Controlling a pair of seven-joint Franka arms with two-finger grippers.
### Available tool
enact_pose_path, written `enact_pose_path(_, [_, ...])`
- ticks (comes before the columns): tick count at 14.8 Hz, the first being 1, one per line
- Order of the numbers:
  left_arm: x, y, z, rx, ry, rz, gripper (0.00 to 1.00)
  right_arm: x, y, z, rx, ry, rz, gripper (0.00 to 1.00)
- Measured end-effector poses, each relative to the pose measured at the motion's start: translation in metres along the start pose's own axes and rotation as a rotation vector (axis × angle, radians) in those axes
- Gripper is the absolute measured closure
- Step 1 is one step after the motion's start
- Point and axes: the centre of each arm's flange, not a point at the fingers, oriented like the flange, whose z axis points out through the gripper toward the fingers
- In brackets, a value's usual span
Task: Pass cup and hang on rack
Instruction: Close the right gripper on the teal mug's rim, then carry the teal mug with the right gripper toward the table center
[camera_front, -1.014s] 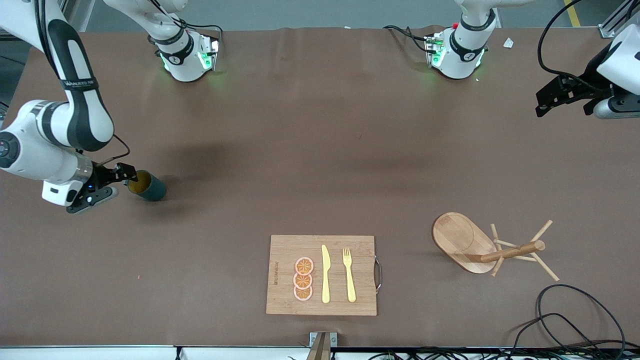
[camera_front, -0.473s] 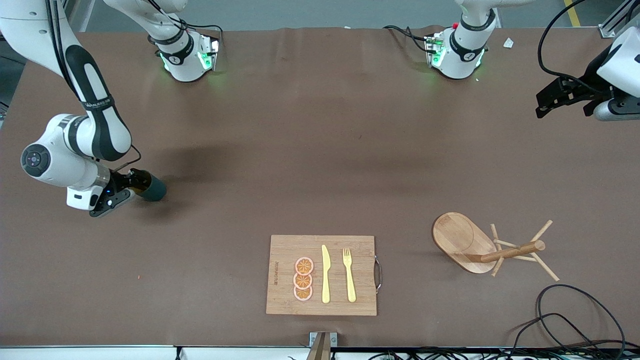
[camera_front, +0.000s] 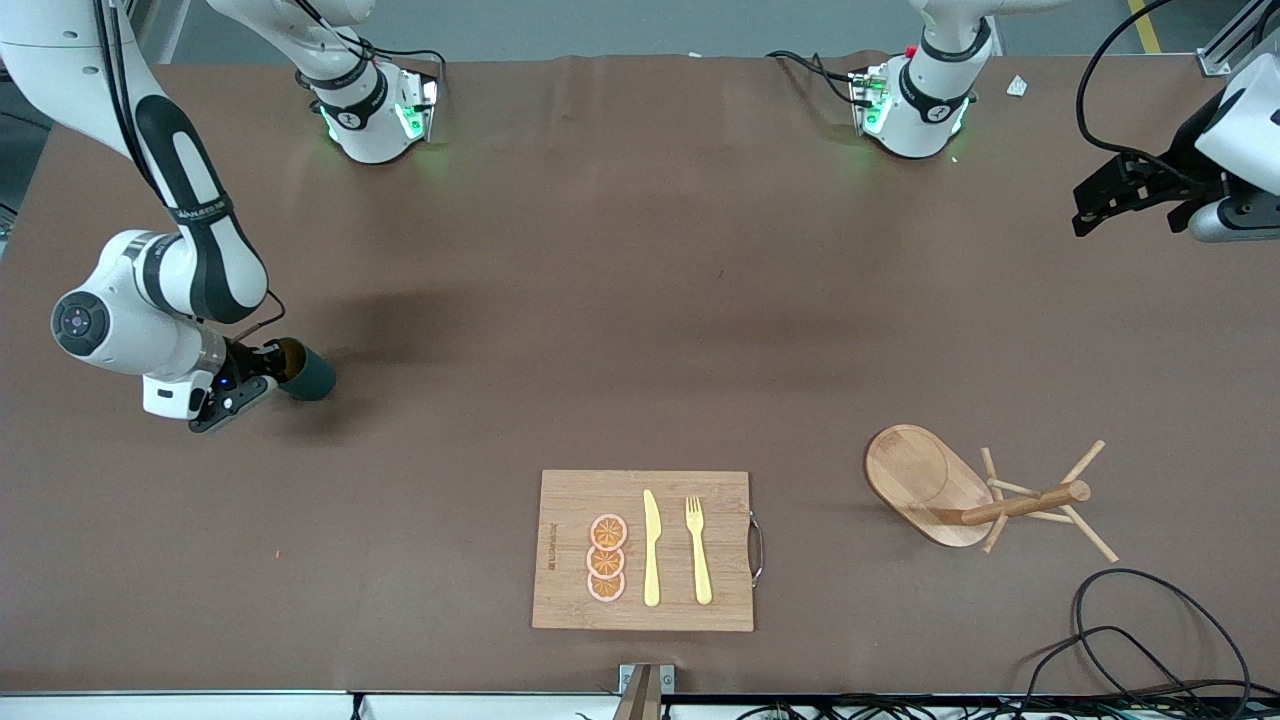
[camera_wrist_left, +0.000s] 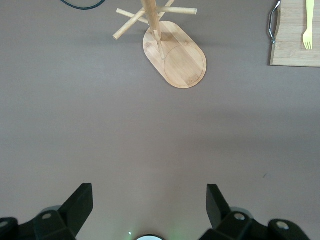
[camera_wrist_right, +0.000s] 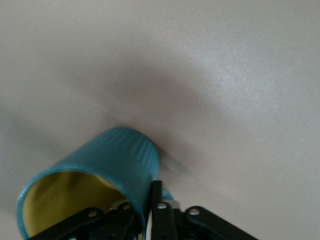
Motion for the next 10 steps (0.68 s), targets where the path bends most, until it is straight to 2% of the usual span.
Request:
enact_pose_path(3, [0.000,0.000,0.000,0.000,0.000,0.000,0.00,0.013,-0.005,-0.025,0.039,-0.035,0.070,0.96])
enact_pose_path(5, [0.000,0.000,0.000,0.000,0.000,0.000,0.00,0.030,-0.027,-0.048,0.054,-0.036,0.148,0.96])
enact_pose_path(7, [0.000,0.000,0.000,0.000,0.000,-0.001,0.00,0.053,-0.069,-0.071,0.068,-0.034,0.221,0.96])
enact_pose_path(10, [0.001,-0.004,0.000,0.000,0.000,-0.008,0.00,0.084,-0.139,-0.095,0.053,-0.038,0.337,0.96])
